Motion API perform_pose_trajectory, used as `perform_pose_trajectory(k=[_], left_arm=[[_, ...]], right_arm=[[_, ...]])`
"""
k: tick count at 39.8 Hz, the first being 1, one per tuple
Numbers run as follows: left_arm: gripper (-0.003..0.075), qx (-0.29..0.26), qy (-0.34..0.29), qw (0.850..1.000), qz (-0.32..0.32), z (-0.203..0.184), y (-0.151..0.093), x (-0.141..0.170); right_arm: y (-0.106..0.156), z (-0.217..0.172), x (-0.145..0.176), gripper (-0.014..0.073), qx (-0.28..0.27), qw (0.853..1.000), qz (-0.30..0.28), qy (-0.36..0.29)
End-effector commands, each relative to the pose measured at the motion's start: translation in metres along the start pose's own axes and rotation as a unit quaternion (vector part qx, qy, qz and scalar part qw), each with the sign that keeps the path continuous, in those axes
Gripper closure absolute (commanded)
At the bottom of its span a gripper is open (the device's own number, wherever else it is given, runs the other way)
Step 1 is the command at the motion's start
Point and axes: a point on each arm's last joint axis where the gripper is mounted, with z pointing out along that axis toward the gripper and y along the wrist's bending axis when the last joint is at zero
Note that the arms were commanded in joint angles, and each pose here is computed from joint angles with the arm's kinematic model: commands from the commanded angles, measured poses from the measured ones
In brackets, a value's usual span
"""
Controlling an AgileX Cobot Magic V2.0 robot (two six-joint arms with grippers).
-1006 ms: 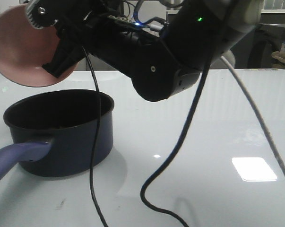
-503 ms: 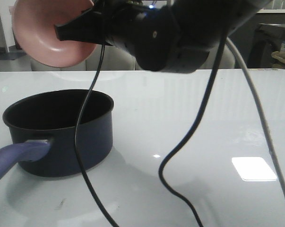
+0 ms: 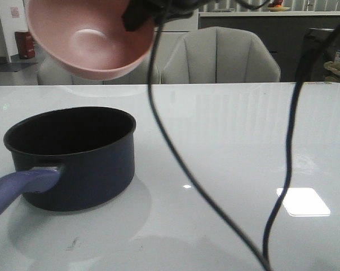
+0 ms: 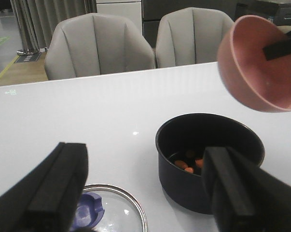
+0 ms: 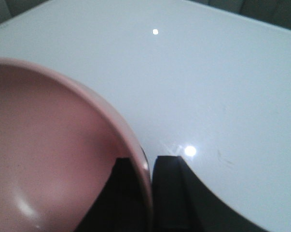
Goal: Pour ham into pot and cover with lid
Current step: 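Carry the empty pink bowl back and set it on the table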
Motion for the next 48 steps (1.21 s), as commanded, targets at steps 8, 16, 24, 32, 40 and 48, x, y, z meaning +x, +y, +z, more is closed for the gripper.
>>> perform_pose_trajectory(k=[8,16,24,32,40,48], left_arm=[[0.0188,0.008,-0.047,0.999,0.001,-0.002,-0.001,-0.015],[0.0188,0.008,-0.046,0.999,0.001,-0.002,-0.001,-0.015],[0.0188,0.008,-0.046,0.999,0.001,-0.002,-0.001,-0.015],[0.0188,0.008,-0.046,0.999,0.0,-0.002,-0.001,-0.015],[0.0188,0.009,-0.046,0.999,-0.001,-0.002,-0.001,-0.015],[0.0188,0.009,-0.046,0.999,-0.002,-0.002,-0.001,-0.015]], right_arm=[[-0.057,-0.044,-0.008,0.0461,0.046,0.995,0.023,0.082],[-0.088,-0.05,0.007,0.0461,0.067,0.985,0.067,0.147],[-0.117,-0.048,0.024,0.0461,0.095,0.968,0.138,0.188],[-0.136,-0.029,0.049,0.0461,0.099,0.949,0.179,0.242],[-0.147,-0.01,0.069,0.0403,0.102,0.937,0.194,0.273],[-0.155,-0.008,0.075,0.0214,0.108,0.933,0.202,0.278]])
